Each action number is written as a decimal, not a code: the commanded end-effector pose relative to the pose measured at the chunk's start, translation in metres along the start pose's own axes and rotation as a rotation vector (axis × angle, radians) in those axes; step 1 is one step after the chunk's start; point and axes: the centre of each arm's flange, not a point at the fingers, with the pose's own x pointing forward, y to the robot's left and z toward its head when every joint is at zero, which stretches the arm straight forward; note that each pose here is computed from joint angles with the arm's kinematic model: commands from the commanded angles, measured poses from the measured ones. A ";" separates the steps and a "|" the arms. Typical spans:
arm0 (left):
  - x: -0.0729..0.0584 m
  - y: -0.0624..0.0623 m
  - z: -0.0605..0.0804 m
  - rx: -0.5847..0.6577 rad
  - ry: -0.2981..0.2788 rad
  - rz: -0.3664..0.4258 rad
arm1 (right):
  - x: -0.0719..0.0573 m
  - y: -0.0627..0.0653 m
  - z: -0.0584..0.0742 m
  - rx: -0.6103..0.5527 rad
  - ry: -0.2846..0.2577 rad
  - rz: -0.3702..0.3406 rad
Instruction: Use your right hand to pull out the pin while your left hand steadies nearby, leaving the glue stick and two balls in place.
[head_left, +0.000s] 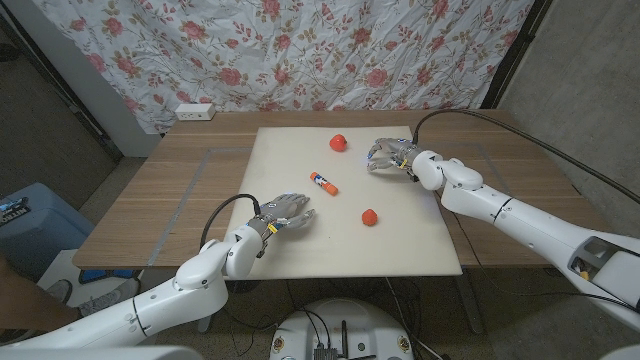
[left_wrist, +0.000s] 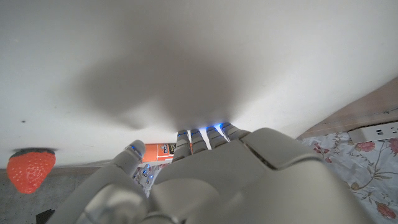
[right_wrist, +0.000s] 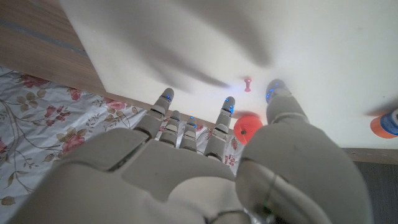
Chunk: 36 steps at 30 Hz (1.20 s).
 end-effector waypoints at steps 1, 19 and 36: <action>0.001 -0.002 -0.002 -0.001 0.000 -0.016 | 0.001 0.005 0.003 0.000 0.005 -0.025; 0.001 -0.003 -0.001 0.019 -0.008 -0.036 | 0.005 0.008 0.003 0.020 0.021 -0.070; 0.003 -0.003 0.000 0.020 -0.011 -0.041 | 0.006 0.015 0.003 0.038 0.028 -0.122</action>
